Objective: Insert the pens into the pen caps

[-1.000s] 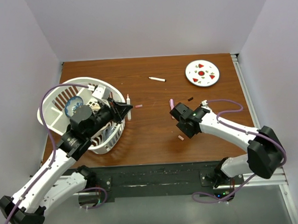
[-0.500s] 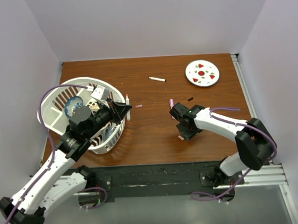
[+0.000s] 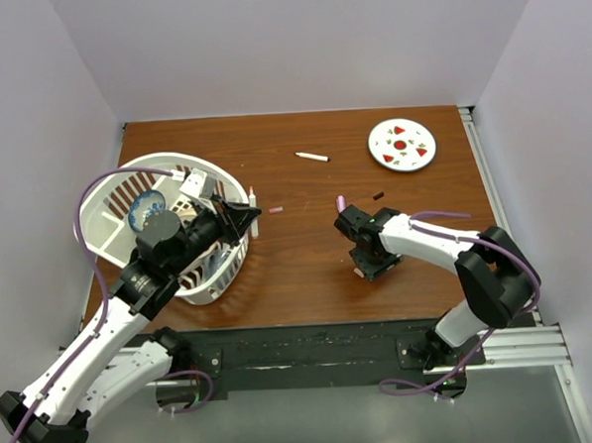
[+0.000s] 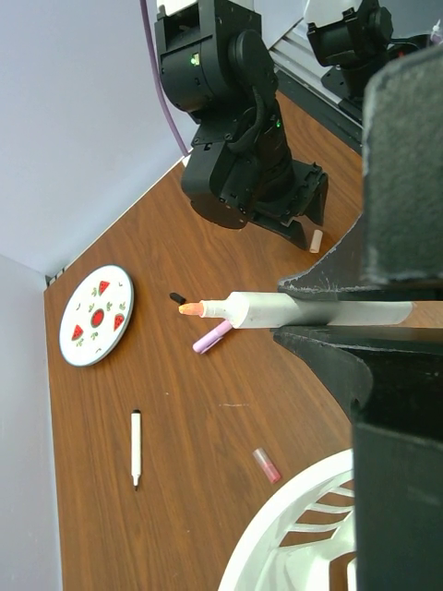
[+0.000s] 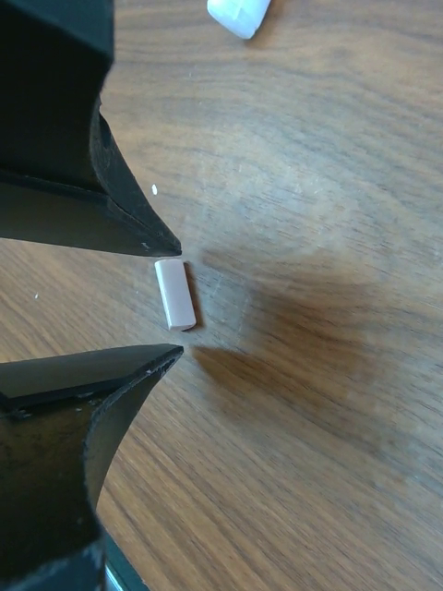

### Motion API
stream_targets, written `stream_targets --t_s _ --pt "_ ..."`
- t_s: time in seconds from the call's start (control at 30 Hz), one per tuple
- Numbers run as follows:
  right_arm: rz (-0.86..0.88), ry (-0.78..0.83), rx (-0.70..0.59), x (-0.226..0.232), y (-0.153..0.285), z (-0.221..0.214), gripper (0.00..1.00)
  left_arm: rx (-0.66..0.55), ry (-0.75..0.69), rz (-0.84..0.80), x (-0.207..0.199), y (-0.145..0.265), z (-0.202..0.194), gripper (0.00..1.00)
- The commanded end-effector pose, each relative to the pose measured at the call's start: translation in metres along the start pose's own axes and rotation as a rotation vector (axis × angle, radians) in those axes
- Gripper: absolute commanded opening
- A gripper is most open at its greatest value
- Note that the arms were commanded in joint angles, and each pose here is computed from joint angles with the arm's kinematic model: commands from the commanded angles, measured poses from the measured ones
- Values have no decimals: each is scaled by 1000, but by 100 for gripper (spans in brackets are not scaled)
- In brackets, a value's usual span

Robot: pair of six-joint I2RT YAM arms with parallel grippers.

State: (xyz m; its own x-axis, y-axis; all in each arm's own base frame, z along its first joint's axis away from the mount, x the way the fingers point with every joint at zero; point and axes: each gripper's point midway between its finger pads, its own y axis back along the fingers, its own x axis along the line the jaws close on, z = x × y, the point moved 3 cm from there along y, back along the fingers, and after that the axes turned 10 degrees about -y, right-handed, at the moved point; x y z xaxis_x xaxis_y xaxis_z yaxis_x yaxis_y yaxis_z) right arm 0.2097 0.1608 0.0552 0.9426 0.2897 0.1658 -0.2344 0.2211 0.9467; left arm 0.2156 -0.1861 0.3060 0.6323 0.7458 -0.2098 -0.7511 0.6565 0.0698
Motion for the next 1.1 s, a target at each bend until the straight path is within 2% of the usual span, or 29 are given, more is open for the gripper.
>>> stream_targets --t_s 0.0,0.2,0.43,0.6,0.67,0.77,0.83,0.9,0.93,0.97,1.0,1.07 --pt "-12 2 -17 -2 -6 1 46 -37 -29 13 2 3 8 0" --pt "-24 43 9 -15 -14 -6 38 -42 -30 18 3 4 9 0" --pt "-1 95 -6 -17 -17 -6 39 -45 -28 24 4 4 9 0" --pt "24 194 -23 -20 -25 -6 24 -49 -33 39 6 5 10 0" --pt "62 256 -53 -16 -27 -1 22 -54 -33 46 7 6 11 0" --pt "81 342 -92 -16 -26 6 26 -56 -33 49 7 6 11 0" --pt "126 363 -106 -6 -19 8 32 -53 -31 44 6 6 11 0" --pt "202 506 -86 3 -14 4 34 -57 -35 45 6 7 12 0" --pt "299 538 -61 19 -8 -4 38 -61 -36 52 7 8 13 0" --pt "388 676 -47 25 2 -6 38 -61 -36 59 8 8 13 0" --pt "446 755 19 24 7 -17 38 -63 -37 62 8 9 14 0" --pt "592 902 45 33 27 -24 41 -69 -43 79 11 11 16 0"
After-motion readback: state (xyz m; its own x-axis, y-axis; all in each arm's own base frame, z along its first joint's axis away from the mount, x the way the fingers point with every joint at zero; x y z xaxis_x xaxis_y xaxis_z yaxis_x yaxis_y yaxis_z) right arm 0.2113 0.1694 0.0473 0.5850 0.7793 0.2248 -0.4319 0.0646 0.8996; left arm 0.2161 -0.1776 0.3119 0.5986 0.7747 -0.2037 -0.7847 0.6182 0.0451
